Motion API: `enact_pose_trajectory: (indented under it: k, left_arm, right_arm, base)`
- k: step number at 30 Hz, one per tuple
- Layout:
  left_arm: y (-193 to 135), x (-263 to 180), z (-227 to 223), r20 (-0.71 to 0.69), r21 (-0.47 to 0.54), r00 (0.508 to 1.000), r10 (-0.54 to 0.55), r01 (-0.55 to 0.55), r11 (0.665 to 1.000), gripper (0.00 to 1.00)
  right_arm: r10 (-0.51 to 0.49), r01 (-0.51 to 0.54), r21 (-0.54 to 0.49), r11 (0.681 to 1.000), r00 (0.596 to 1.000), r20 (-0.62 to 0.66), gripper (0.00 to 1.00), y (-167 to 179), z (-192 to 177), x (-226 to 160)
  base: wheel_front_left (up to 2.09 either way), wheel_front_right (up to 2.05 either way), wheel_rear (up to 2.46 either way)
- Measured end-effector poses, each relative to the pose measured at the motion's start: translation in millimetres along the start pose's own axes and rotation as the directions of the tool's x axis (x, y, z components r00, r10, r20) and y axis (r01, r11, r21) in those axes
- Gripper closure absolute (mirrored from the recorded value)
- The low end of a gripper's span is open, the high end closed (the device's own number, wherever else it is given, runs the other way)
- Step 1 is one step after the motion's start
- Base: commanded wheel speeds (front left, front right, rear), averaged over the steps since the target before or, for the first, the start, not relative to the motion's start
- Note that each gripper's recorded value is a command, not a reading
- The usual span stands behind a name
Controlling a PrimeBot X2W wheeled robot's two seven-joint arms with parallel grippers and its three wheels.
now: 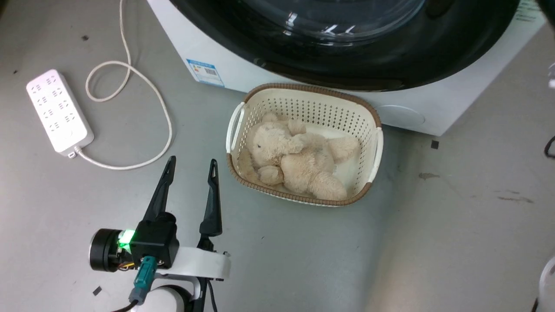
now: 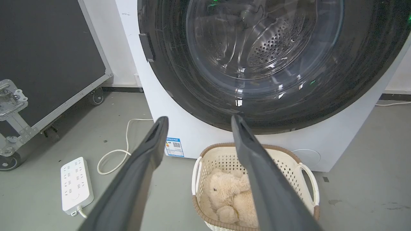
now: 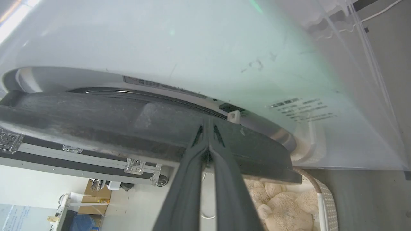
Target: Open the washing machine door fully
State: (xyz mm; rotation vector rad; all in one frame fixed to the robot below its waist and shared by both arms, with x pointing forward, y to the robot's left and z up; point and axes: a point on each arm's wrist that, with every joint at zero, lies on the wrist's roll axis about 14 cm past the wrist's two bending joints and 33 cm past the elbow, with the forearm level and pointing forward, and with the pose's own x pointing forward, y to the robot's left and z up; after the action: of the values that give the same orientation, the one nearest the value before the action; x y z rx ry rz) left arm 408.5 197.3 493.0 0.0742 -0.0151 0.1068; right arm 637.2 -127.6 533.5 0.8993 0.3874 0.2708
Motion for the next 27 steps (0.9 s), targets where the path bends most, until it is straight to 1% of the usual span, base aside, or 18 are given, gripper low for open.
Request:
enact_pose_trajectory:
  k: [9,18,21,23,27]
  left_arm:
    - [0.1,3.9,-4.7,0.000,0.006,1.000,0.009,-0.009,1.000,0.00]
    - [-1.1,5.9,-0.1,0.025,0.005,1.000,0.012,-0.012,1.000,0.00]
    - [-2.5,5.4,3.6,0.039,0.003,0.999,0.008,-0.008,1.000,0.00]
    - [-2.4,4.7,7.2,0.050,0.002,0.999,0.009,-0.009,1.000,0.00]
    - [-2.5,2.3,16.9,0.081,0.000,0.997,0.007,-0.007,1.000,0.00]
  right_arm:
    - [0.034,-0.024,0.101,0.995,0.994,-0.100,1.00,4.2,-5.6,22.8]
    - [0.065,-0.026,0.175,0.984,0.974,-0.218,1.00,3.1,-20.7,23.3]
    - [0.098,-0.039,0.225,0.973,0.962,-0.256,1.00,7.6,-28.9,20.7]
    - [0.118,-0.048,0.239,0.970,0.950,-0.289,1.00,13.1,-34.4,17.1]
    - [0.158,-0.059,0.266,0.962,0.915,-0.370,1.00,24.7,-54.8,5.8]
  base:
    - [0.00,0.00,0.00]
    - [0.00,0.00,0.00]
    - [0.00,0.00,0.00]
    - [0.00,0.00,0.00]
    - [0.00,0.00,0.00]
